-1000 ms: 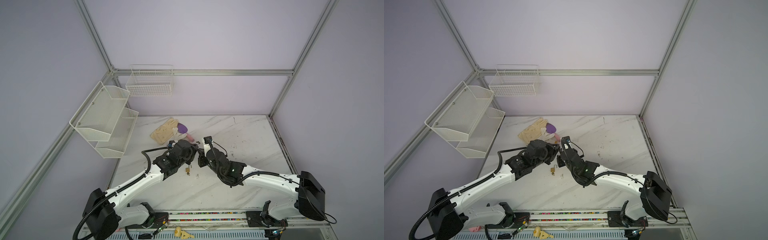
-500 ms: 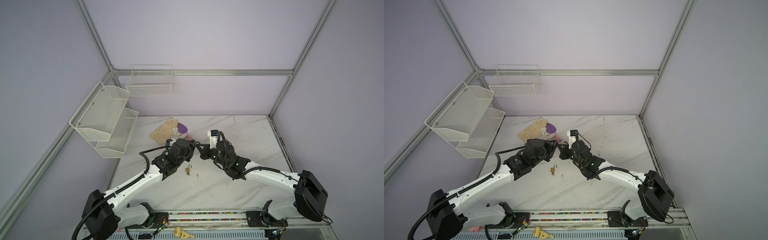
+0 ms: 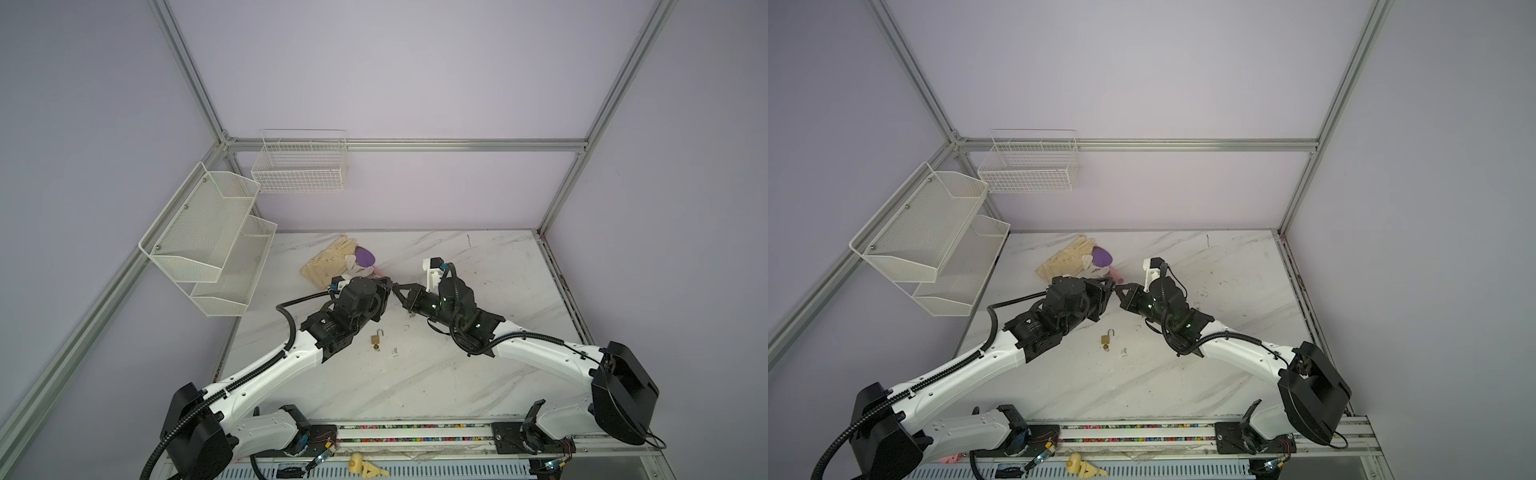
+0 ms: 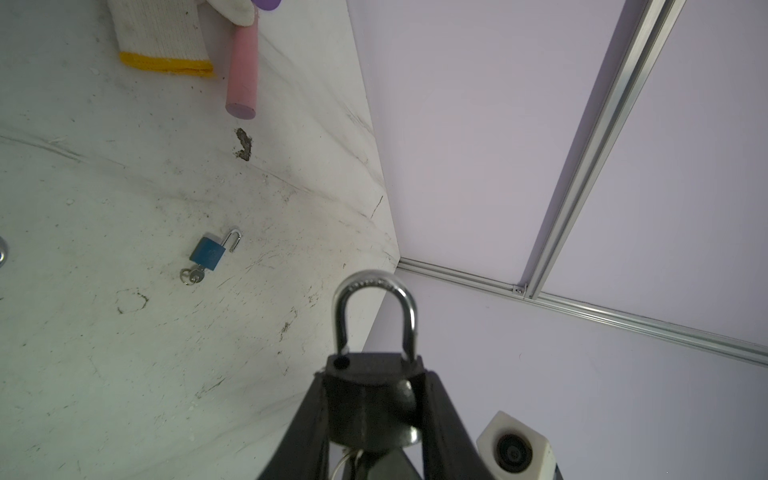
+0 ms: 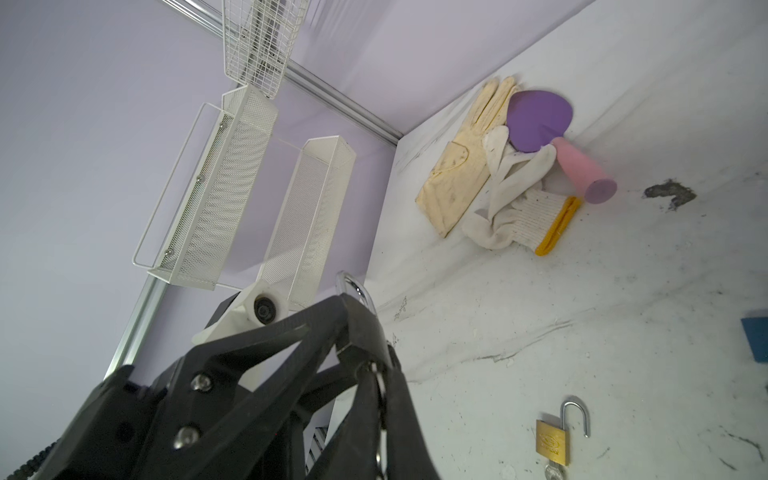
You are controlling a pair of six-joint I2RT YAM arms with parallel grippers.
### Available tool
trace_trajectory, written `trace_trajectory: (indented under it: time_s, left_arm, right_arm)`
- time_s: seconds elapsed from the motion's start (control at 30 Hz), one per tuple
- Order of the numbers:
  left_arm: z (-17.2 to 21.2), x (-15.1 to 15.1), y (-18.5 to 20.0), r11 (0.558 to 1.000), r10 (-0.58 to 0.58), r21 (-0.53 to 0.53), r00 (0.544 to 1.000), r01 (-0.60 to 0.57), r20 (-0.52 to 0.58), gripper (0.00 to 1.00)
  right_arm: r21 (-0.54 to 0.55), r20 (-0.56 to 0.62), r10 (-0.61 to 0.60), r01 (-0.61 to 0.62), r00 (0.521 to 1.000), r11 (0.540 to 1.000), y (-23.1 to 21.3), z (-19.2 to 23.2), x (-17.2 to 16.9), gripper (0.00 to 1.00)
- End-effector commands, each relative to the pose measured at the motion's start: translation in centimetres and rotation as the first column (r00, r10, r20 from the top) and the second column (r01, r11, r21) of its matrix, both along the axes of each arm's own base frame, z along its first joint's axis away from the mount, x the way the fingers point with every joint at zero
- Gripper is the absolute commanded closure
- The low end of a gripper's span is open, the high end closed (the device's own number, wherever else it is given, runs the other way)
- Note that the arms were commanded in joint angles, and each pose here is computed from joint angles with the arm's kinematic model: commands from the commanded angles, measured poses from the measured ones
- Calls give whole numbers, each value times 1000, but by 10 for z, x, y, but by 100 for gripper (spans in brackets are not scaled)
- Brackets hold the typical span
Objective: Unlock with the key
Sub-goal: 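Insert the silver key into the bottom of the black padlock with the right gripper, then turn the key with the right gripper so the padlock shackle pops open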
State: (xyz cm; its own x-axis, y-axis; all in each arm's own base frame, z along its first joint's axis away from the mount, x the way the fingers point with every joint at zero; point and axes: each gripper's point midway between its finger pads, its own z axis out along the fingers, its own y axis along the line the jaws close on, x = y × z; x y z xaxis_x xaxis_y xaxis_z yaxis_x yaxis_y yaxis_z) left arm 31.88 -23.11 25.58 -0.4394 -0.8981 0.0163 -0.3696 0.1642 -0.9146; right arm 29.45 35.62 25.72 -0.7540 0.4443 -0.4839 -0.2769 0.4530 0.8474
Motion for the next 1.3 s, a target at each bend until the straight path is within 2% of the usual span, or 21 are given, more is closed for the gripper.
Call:
trace_trajectory:
  time_s: [0.0, 0.1, 0.13, 0.23, 0.33, 0.4, 0.5, 0.53, 0.63, 0.7, 0.8, 0.87, 0.97, 1.07, 1.17, 1.27]
  left_arm:
    - [24, -25, -32, 981, -180, -64, 983, 182, 49, 100]
    - [32, -23, -21, 985, -173, 34, 982, 171, 69, 100]
    - [33, -23, -16, 984, -170, 63, 983, 166, 68, 100]
    - [32, -25, -5, 974, -173, 164, 981, 158, 87, 100]
    - [28, -29, 3, 943, -212, 280, 972, 178, 98, 100]
    - [23, -32, 5, 904, -267, 370, 959, 214, 98, 100]
    - [9, -38, 3, 833, -364, 477, 928, 282, 86, 100]
    - [9, -40, 1, 803, -405, 514, 909, 302, 98, 100]
    - [8, -47, -9, 666, -561, 657, 818, 352, 130, 100]
    - [8, -52, -14, 573, -639, 744, 756, 344, 142, 100]
    - [10, -56, -26, 418, -746, 879, 640, 232, 186, 100]
    - [10, -57, -34, 349, -793, 926, 573, 146, 208, 100]
    - [8, -56, -42, 289, -837, 957, 497, 42, 230, 100]
    - [8, -55, -46, 247, -863, 968, 446, -34, 236, 100]
    - [15, -57, -47, 258, -870, 962, 411, -93, 273, 100]
    - [18, -62, -50, 275, -881, 952, 361, -137, 307, 100]
  right_arm:
    - [9, 71, -36, 36, 997, 999, -2, 29, 5, 100]
    - [-128, 100, -93, 106, 991, 986, -18, 13, 11, 100]
    - [-139, 110, -102, 116, 989, 983, -24, 17, 9, 100]
    - [-214, 143, -124, 153, 982, 965, -42, 15, 5, 81]
    - [-284, 189, -104, 156, 976, 946, -59, 20, -5, 66]
    - [-318, 210, -116, 180, 971, 931, -77, 26, -12, 52]
    - [-362, 222, -69, 148, 973, 920, -89, 31, -22, 41]
    - [-382, 218, -50, 133, 975, 914, -90, 32, -24, 38]
    - [-448, 177, 23, 60, 984, 892, -91, 30, -31, 28]
    - [-468, 139, 99, -23, 985, 884, -84, 31, -39, 23]
    - [-513, 80, 136, -76, 987, 855, -83, 27, -45, 20]
    - [-548, 50, 137, -88, 989, 832, -86, 25, -45, 19]
    - [-564, 21, 136, -101, 991, 820, -89, 29, -48, 18]
    - [-603, -10, 127, -108, 992, 791, -94, 29, -49, 17]
    - [-642, -40, 111, -111, 993, 758, -98, 25, -47, 17]
    - [-635, -62, 135, -144, 989, 759, -88, 28, -45, 16]
